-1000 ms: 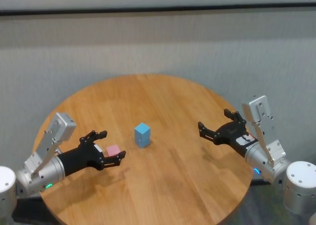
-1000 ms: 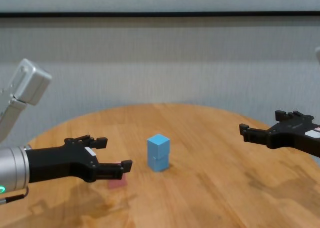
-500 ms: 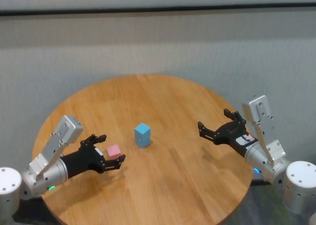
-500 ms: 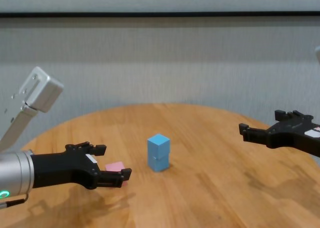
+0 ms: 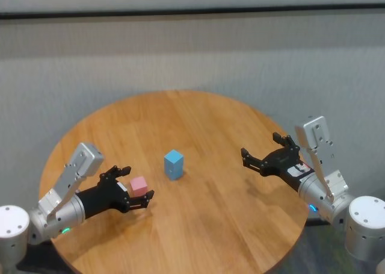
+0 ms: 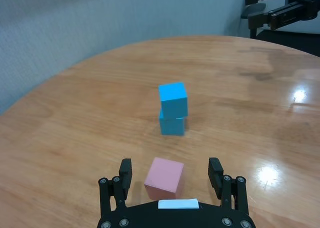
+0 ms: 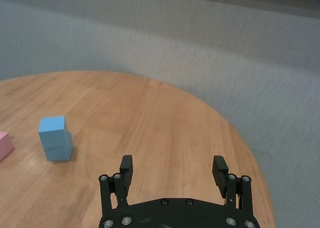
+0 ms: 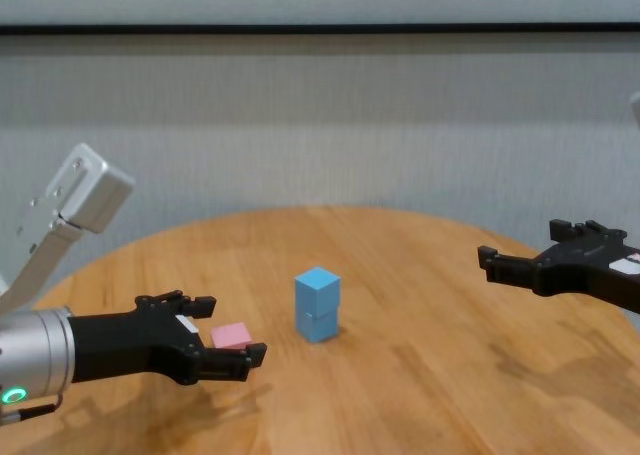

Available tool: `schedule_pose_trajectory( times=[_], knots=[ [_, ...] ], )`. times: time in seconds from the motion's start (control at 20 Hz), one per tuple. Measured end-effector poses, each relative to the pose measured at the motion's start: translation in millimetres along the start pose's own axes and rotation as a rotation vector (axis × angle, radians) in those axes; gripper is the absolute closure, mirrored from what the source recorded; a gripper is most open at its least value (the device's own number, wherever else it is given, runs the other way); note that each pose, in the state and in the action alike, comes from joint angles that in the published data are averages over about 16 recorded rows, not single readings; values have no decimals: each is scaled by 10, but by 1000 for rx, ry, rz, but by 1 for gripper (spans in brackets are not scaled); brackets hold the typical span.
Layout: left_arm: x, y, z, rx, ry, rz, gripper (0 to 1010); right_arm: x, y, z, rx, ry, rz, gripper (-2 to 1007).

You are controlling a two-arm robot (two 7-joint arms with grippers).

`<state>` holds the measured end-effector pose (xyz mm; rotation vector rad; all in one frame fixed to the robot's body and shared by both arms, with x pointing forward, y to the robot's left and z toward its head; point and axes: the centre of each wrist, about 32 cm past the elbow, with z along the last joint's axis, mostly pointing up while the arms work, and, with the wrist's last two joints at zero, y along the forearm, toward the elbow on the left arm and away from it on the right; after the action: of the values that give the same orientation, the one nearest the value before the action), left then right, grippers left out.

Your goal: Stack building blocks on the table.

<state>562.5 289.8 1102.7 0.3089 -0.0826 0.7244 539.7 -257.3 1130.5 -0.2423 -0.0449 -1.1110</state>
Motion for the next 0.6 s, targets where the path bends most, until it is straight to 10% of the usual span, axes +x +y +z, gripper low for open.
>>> schedule_pose_trajectory(
  times=[0.6],
  knots=[
    [33, -84, -50, 7, 14, 11, 7, 0, 0, 0, 0, 0, 0, 4]
  ],
)
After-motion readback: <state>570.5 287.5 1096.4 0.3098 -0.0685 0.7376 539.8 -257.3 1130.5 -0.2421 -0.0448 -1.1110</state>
